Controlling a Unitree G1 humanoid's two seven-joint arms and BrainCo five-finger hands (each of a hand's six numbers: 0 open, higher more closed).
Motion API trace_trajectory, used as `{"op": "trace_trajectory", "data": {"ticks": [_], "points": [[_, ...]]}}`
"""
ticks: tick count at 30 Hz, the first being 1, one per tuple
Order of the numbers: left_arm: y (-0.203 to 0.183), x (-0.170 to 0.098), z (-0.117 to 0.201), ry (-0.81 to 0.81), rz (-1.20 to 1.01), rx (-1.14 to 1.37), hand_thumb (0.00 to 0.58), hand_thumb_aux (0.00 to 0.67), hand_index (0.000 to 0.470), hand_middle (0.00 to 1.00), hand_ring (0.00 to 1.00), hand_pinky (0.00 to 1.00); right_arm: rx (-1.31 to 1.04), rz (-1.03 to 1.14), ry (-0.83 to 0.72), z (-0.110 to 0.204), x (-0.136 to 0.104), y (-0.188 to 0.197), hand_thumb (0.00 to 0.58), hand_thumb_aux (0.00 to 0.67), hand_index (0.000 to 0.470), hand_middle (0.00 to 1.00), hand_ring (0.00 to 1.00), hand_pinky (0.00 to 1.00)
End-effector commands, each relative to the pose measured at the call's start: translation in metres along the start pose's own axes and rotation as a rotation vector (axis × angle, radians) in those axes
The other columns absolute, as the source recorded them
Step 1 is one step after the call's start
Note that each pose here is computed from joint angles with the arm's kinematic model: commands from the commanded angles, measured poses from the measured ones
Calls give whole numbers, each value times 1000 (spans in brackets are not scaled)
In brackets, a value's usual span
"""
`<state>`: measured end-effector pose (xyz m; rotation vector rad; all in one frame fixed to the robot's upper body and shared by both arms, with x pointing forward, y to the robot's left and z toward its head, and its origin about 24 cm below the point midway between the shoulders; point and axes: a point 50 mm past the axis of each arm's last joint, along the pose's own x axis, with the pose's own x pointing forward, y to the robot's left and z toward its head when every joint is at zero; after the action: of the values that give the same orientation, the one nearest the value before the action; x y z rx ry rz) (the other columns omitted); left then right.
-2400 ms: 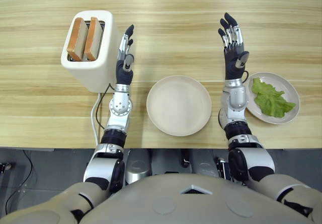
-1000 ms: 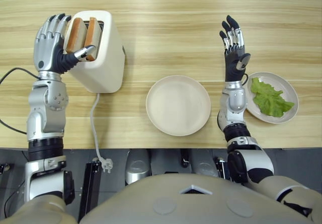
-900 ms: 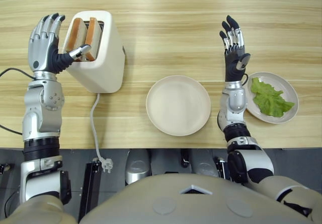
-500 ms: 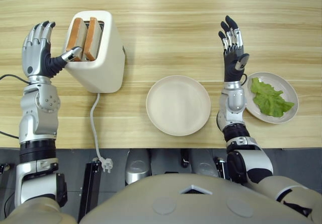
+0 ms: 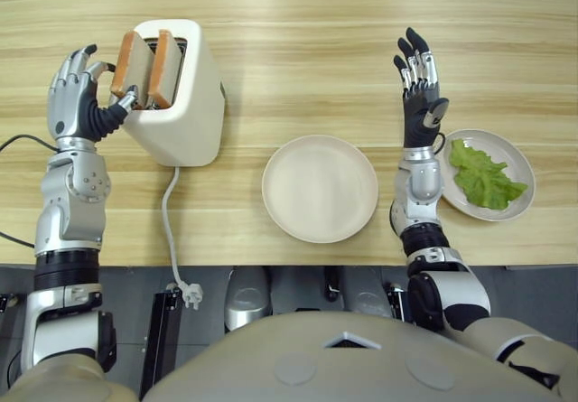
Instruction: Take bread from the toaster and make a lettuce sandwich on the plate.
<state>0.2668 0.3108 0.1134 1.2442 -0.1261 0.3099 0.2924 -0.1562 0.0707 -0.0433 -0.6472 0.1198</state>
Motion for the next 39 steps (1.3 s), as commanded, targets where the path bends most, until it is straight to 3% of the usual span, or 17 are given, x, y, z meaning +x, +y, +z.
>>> {"op": "trace_trajectory", "data": {"ticks": [1,10,12,13,14,16,17,18,19,29,39], "points": [[-5,-1,-3,15,-22,5,466,373,256,0,0,0,-9,-1,9,0,-3,-1,0,0,0,0,0,0],[-18,-1,4,-16,-53,-17,468,376,258,0,0,0,-14,6,8,0,-3,0,0,0,0,0,0,0],[-18,-1,4,-18,-51,-23,487,402,276,0,0,0,-17,8,7,0,-3,1,0,0,0,0,0,0],[-18,-1,4,-18,-48,-26,509,436,299,0,0,0,-18,9,7,0,-3,1,0,0,0,0,0,0],[-17,0,4,-18,-40,-27,580,670,460,0,0,0,-19,10,7,0,-3,1,0,0,0,0,0,0],[-12,1,4,-23,-14,-33,580,670,460,0,0,0,-22,12,7,0,-3,2,0,0,0,0,0,0],[-9,2,5,-26,-2,-37,580,670,460,322,322,322,-23,12,7,0,-3,2,0,0,0,0,0,0],[-7,3,5,-32,13,-39,580,670,460,322,322,322,-24,13,7,0,-3,2,0,0,0,0,0,0],[-1,5,8,-46,41,-43,580,670,460,1000,1000,1000,-25,14,8,0,-3,2,0,0,0,0,0,0],[47,22,49,-213,299,-63,580,670,460,1000,1000,1000,-36,21,13,-2,-2,4,0,0,0,0,0,0],[95,23,90,-380,471,-54,580,670,460,1000,1000,1000,-37,22,24,-5,1,7,0,0,0,0,0,0]]}}
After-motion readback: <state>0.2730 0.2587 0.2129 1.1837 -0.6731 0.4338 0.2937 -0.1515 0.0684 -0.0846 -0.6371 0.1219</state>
